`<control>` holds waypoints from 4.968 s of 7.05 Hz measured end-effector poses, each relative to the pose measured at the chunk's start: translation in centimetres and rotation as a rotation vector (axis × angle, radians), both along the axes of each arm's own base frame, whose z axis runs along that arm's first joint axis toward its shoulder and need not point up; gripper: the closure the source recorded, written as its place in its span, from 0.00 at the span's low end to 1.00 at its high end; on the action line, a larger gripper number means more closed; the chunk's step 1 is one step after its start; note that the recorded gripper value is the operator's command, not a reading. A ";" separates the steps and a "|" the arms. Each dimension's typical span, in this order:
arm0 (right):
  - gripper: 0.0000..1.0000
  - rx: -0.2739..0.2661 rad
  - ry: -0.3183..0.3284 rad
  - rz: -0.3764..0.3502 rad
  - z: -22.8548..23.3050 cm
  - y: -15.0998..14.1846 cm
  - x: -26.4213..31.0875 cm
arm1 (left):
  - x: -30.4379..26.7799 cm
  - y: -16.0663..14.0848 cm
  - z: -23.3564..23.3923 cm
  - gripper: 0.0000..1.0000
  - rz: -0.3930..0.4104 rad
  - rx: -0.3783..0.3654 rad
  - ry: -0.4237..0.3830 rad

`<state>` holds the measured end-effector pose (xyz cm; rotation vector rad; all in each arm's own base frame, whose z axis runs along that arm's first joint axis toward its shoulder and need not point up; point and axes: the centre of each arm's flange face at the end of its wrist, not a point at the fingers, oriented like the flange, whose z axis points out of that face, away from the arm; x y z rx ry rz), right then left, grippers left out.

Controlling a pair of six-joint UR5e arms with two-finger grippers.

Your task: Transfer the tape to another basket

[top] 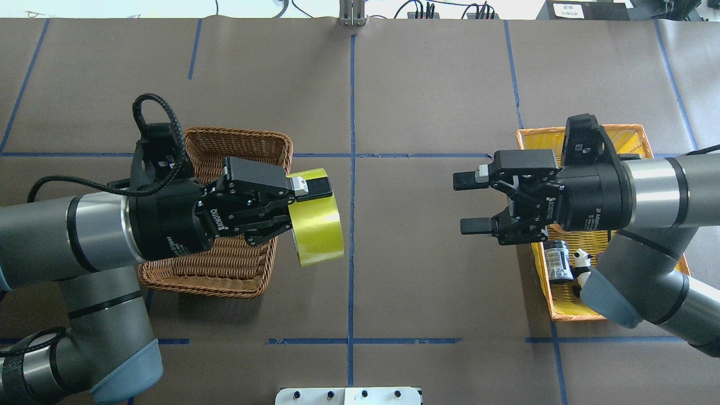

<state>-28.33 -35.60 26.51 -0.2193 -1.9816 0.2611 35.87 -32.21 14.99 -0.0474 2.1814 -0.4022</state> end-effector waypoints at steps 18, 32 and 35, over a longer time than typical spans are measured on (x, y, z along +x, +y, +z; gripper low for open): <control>0.00 0.119 0.581 0.206 16.6 -3.5 8.6 | 11.6 -15.0 16.7 0.94 0.341 0.023 -1.334; 0.00 0.391 0.894 0.127 21.5 -7.8 15.1 | -12.1 -19.4 16.0 0.00 0.241 0.441 -1.440; 0.00 0.533 1.014 0.029 27.8 -7.3 24.7 | -28.0 -23.9 29.4 0.00 0.312 0.574 -1.472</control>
